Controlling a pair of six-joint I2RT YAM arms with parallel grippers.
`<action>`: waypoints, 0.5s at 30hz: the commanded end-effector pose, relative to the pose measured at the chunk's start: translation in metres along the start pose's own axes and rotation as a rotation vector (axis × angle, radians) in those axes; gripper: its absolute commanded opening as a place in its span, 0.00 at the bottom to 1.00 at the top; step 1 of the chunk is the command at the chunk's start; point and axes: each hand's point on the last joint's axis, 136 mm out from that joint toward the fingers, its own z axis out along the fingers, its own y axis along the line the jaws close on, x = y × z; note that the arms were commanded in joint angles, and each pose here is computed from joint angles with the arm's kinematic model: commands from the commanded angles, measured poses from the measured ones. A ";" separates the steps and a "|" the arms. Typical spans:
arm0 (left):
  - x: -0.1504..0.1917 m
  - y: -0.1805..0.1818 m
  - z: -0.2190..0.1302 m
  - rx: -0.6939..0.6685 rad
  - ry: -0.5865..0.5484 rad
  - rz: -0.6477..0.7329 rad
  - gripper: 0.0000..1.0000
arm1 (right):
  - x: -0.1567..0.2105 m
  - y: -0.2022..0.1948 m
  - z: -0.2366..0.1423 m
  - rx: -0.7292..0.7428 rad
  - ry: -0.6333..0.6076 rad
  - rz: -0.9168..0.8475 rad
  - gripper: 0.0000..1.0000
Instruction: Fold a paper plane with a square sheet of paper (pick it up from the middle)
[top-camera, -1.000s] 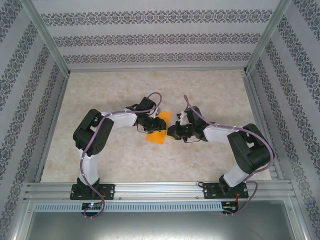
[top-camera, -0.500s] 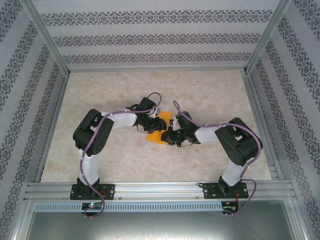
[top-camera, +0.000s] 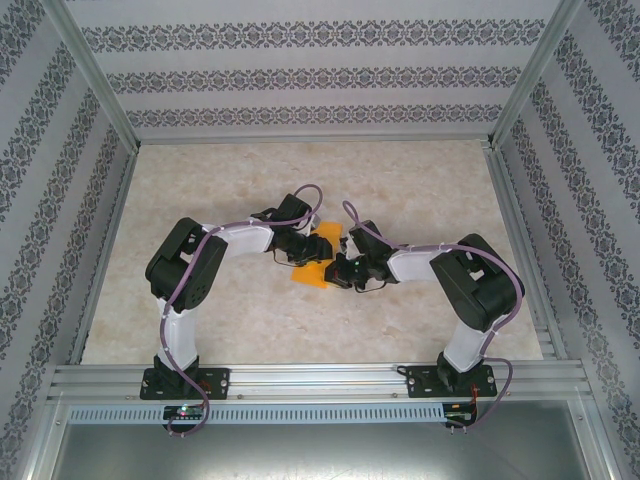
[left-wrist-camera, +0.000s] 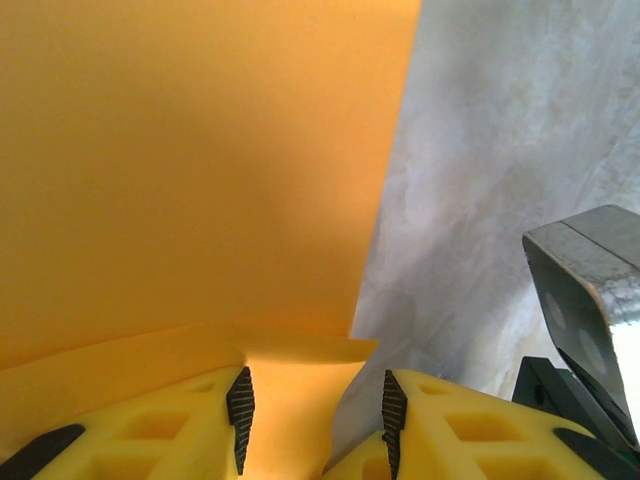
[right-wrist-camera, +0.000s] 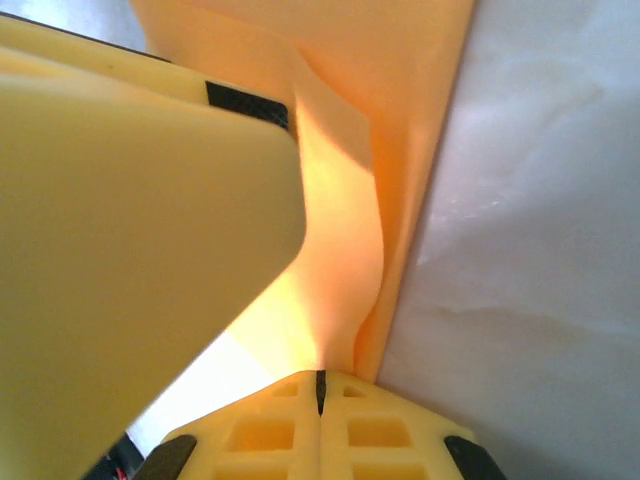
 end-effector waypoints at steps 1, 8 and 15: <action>-0.010 0.004 -0.006 -0.018 -0.043 -0.009 0.43 | 0.001 -0.008 0.002 0.064 0.003 -0.032 0.02; -0.015 -0.006 -0.011 0.009 -0.055 0.002 0.45 | -0.002 -0.008 0.001 0.089 -0.006 -0.053 0.02; -0.022 -0.018 -0.028 -0.002 -0.085 0.049 0.46 | -0.002 -0.011 0.003 0.088 -0.002 -0.047 0.02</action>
